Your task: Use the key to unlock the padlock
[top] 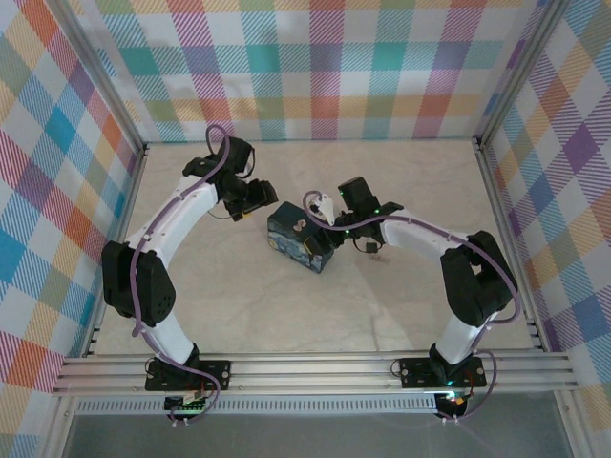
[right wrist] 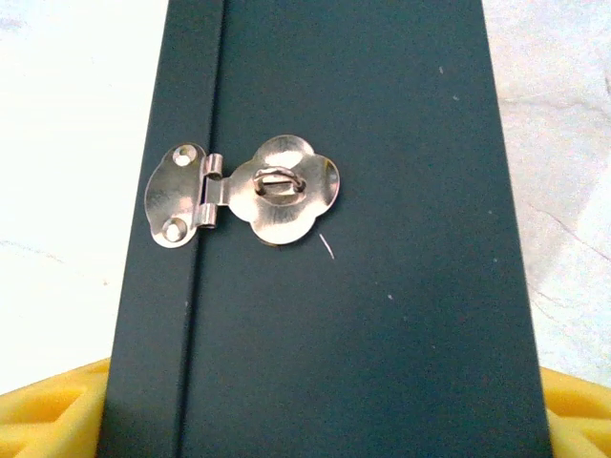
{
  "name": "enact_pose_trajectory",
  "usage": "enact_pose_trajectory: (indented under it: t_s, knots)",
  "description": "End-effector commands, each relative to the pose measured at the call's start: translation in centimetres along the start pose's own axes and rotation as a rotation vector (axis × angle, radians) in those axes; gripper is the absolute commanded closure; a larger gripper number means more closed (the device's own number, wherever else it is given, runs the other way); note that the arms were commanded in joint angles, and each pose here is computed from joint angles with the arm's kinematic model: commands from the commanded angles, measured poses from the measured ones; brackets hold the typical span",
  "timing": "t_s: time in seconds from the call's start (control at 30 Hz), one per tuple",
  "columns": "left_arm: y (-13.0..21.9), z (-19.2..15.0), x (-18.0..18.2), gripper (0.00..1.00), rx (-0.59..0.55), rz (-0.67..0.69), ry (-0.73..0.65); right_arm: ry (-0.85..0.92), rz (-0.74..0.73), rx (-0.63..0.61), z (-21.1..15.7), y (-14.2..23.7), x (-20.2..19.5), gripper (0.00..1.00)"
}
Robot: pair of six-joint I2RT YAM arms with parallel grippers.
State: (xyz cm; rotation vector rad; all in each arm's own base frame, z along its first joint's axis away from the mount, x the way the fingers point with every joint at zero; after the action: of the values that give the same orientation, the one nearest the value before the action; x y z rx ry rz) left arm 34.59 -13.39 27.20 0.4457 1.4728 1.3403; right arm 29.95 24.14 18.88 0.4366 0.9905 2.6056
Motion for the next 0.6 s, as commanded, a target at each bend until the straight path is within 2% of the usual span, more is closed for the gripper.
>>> enact_pose_trajectory:
  t_s: [0.0, 0.3, 0.53, 0.57]
  knots:
    - [2.1, 0.1, 0.3, 0.32, -0.027, -0.009, -0.001, -0.151, 0.084, -0.058, 1.2, -0.1, 0.4, 0.35]
    - [2.9, 0.3, 0.5, 0.32, -0.041, -0.027, 0.003, -0.583, 0.274, -0.203, 0.9, -3.1, -0.2, 0.32]
    - [2.5, 0.6, 0.5, 0.32, -0.044, -0.010, 0.000, -0.746, 0.355, -0.254, -0.3, -7.1, -1.9, 0.21]
    - [2.4, 0.6, 0.6, 0.32, -0.045, -0.001, 0.000, -0.739, 0.354, -0.249, -0.3, -7.4, -2.0, 0.15]
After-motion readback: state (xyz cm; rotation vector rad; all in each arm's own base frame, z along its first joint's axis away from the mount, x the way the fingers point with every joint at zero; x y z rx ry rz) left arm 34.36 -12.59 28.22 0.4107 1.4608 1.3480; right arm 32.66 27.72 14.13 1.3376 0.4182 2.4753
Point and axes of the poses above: each hand's point on the last joint's axis, 136 mm out from that joint toward the fingers, its own y axis back along the fingers, its own x axis along the line the jaws close on, z = x × y, the point moved 10 cm from there along y, back along the fingers, and after that the axes turned 10 degrees about y, right-handed, at the moved point
